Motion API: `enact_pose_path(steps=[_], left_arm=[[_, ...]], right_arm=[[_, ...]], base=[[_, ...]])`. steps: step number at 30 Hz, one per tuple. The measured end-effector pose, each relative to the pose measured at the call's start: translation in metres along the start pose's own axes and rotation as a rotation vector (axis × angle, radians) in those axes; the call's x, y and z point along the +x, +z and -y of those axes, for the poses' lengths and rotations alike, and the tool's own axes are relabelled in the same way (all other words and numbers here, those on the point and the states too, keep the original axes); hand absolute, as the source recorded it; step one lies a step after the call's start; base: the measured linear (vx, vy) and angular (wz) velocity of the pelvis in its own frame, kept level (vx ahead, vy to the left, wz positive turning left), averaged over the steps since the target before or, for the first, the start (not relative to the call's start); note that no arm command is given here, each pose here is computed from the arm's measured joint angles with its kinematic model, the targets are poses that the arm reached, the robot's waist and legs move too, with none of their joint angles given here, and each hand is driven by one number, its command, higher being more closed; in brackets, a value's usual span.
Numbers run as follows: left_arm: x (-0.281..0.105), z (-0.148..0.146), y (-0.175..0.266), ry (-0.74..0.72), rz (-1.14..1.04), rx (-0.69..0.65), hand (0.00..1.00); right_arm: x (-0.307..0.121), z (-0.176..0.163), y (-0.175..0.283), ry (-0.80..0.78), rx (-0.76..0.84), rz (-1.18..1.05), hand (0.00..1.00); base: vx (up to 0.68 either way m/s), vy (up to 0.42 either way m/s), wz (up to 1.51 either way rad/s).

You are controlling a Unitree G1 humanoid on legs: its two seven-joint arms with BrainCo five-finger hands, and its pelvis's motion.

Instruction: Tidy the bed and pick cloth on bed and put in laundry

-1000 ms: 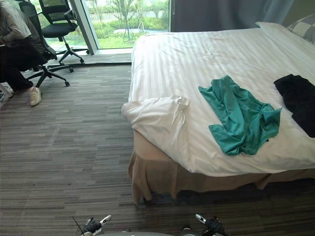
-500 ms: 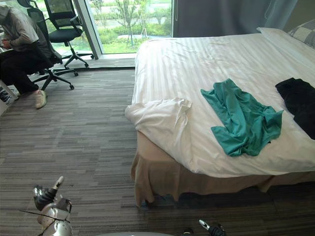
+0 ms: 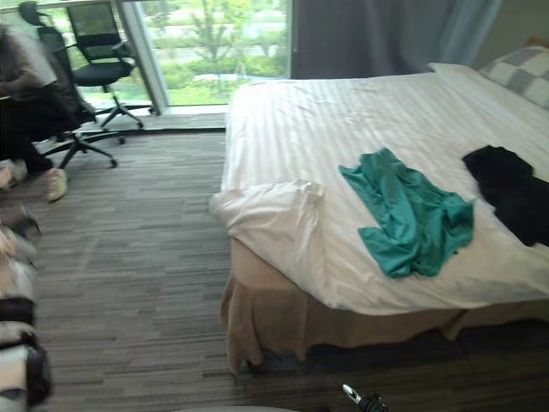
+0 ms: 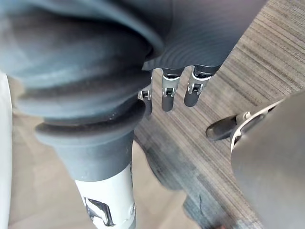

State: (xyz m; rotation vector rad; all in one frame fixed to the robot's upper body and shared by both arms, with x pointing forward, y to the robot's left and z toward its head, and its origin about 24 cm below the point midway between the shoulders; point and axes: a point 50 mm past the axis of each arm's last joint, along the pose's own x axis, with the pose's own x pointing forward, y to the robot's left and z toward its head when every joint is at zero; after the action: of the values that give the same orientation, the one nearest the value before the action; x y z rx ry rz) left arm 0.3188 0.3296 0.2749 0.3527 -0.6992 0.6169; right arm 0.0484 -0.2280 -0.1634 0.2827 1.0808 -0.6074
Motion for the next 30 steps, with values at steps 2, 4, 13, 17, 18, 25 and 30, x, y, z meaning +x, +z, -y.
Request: enact_pose_path(steps=[2, 4, 13, 17, 18, 25, 30], left_arm=[[-0.009, 0.025, -0.006, -0.086, -0.012, 0.082, 0.0], [-0.019, 0.047, -0.014, -0.172, -0.036, 0.161, 0.0], [-0.034, 0.087, -0.027, -0.395, -0.024, 0.444, 0.0], [-0.039, 0.109, -0.028, -0.499, -0.011, 0.512, 0.0], [-0.043, 0.117, -0.028, -0.532, 0.004, 0.536, 0.0], [-0.053, 0.169, -0.009, -0.674, 0.063, 0.521, 0.0], [-0.05, 0.196, 0.016, -0.693, 0.112, 0.463, 0.0]], right_arm=[[0.001, 0.007, 0.005, -0.012, -0.012, 0.01, 0.0], [0.002, 0.008, 0.007, -0.012, -0.025, 0.015, 0.0], [0.002, 0.001, 0.006, 0.01, -0.081, 0.014, 0.0], [0.002, 0.0, 0.01, 0.012, -0.082, 0.026, 0.0], [0.003, 0.0, 0.012, 0.013, -0.083, 0.033, 0.0], [0.006, -0.01, 0.027, 0.019, -0.077, 0.072, 0.0], [0.006, -0.026, 0.039, 0.058, -0.062, 0.122, 0.0]], base=[[-0.01, 0.013, -0.11], [0.01, -0.014, -0.06], [0.0, -0.005, -0.08], [-0.07, 0.001, -0.1], [-0.1, -0.027, -0.17], [-0.09, -0.041, -0.19], [-0.02, -0.013, -0.28]])
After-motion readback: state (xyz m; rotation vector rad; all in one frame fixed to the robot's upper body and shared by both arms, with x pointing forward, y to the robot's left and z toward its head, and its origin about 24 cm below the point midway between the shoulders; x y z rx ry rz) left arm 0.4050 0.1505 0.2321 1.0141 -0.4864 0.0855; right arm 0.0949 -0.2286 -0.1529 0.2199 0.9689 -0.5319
